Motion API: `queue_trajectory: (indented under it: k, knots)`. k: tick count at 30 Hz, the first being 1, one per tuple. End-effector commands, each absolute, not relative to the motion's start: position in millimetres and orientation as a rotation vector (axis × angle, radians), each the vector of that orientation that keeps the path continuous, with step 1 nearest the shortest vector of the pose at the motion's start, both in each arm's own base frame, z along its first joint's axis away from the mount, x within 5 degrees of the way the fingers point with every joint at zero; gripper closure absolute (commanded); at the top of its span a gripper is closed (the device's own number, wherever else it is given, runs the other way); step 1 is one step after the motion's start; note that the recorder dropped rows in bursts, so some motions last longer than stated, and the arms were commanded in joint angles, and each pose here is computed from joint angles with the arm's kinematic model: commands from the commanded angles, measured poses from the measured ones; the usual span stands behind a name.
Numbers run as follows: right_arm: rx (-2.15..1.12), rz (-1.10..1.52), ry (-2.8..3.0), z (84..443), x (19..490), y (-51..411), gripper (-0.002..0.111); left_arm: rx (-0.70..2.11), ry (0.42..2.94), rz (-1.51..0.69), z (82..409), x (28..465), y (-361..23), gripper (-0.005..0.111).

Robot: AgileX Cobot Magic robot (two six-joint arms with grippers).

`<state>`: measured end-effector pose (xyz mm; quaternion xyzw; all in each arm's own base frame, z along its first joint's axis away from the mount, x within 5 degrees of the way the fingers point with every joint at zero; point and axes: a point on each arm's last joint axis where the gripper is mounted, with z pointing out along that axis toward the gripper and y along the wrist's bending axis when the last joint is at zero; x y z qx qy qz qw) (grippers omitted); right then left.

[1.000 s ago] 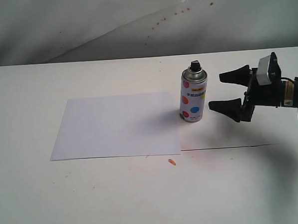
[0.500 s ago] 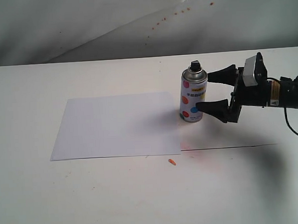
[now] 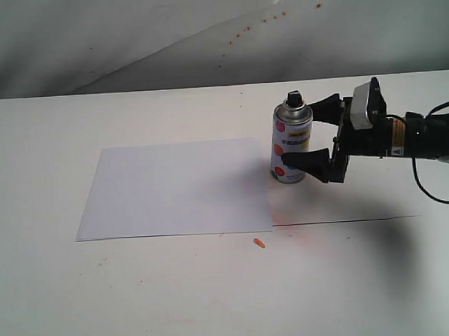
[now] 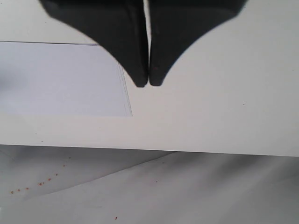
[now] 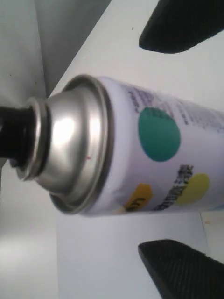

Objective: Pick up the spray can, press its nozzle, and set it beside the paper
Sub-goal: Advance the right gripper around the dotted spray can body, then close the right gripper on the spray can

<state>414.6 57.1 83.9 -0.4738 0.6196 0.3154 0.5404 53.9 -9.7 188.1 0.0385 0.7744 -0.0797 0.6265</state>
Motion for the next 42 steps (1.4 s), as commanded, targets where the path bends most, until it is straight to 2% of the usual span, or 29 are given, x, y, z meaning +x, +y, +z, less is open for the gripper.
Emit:
queue_trajectory:
  k: [1,42]
  knots:
    - [-1.198,0.793,1.443,90,422,69,0.003,0.091,1.769,-0.188,187,54,-10,0.105]
    - [-1.180,0.827,1.450,82,425,81,0.003,0.091,1.769,-0.188,187,54,-10,0.105]
